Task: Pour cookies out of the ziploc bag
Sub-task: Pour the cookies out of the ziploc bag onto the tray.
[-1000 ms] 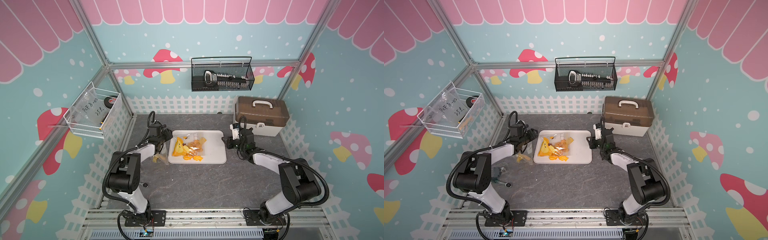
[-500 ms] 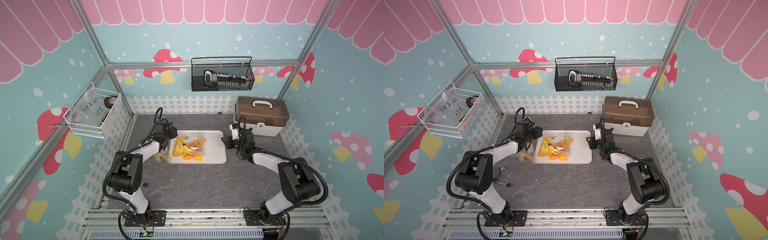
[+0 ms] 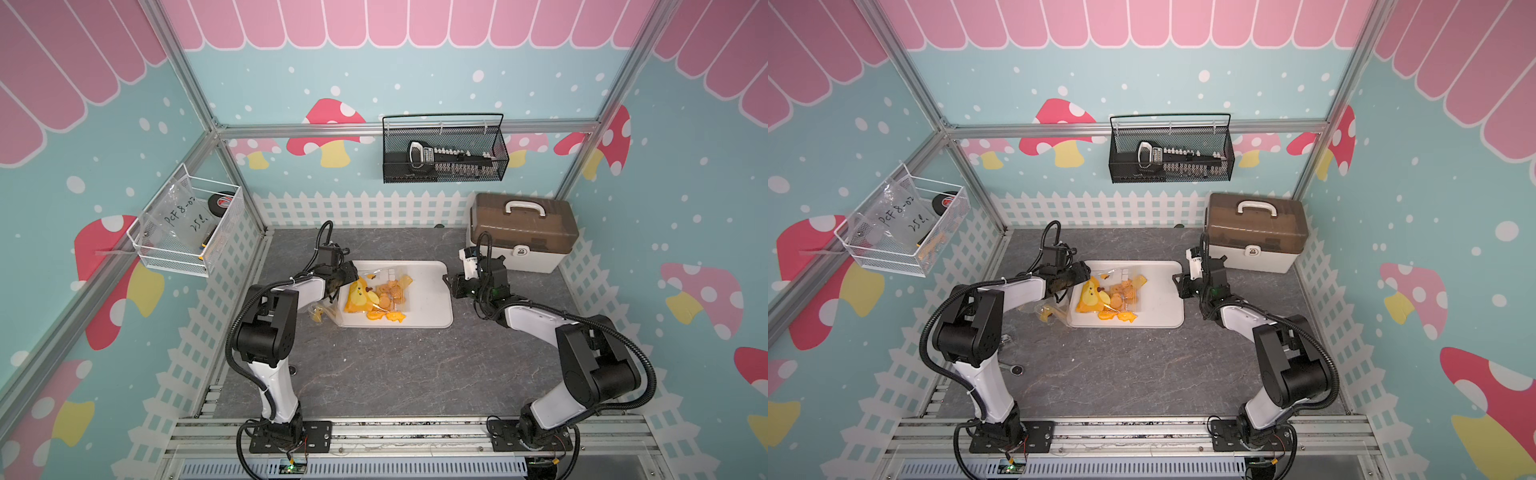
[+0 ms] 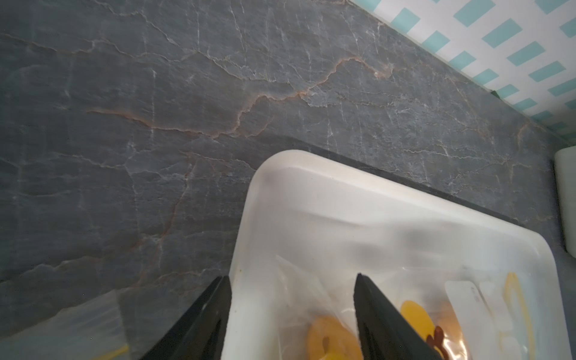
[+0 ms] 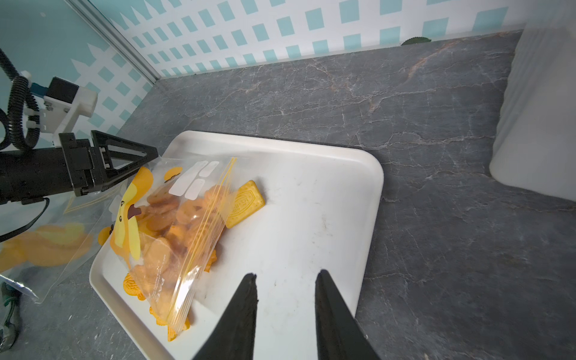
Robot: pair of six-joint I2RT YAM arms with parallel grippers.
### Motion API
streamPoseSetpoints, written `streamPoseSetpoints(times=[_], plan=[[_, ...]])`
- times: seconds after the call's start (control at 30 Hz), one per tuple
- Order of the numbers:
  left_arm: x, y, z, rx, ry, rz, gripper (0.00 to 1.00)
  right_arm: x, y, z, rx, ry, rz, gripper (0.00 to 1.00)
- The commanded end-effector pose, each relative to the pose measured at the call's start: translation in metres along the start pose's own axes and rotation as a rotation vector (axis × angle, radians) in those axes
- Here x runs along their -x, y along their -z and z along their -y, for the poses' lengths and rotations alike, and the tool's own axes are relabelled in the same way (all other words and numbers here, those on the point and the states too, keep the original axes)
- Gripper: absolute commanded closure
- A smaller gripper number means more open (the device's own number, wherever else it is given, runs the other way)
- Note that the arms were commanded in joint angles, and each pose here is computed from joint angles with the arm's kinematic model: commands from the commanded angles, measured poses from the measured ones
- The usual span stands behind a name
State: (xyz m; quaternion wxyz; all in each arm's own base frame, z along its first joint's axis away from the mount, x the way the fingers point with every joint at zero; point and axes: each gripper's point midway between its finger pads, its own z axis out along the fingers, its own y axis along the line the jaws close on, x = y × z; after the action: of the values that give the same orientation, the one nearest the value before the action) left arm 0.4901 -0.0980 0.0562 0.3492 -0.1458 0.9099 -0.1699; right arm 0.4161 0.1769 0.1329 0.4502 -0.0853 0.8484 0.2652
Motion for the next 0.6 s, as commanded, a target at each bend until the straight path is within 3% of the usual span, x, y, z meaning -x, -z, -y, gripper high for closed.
streamPoseSetpoints(times=[0.0,0.1,0.27,0.47,0.57], plan=[[0.005,-0.007,0.009,-0.049,0.028,0.006,0.39,0.010,-0.002,0.001,0.000,0.005,0.016,0.68],[0.006,-0.010,0.012,-0.059,0.029,0.004,0.49,0.011,-0.002,0.000,0.002,0.006,0.018,0.69],[-0.002,-0.017,0.018,-0.061,0.019,-0.016,0.58,0.009,-0.001,0.000,0.000,0.005,0.017,0.69],[0.000,-0.005,0.014,-0.021,-0.007,0.002,0.95,0.010,-0.001,0.000,0.003,0.006,0.019,0.69],[0.004,0.006,0.014,-0.006,-0.024,0.016,1.00,0.010,-0.001,0.000,0.000,0.006,0.019,0.69]])
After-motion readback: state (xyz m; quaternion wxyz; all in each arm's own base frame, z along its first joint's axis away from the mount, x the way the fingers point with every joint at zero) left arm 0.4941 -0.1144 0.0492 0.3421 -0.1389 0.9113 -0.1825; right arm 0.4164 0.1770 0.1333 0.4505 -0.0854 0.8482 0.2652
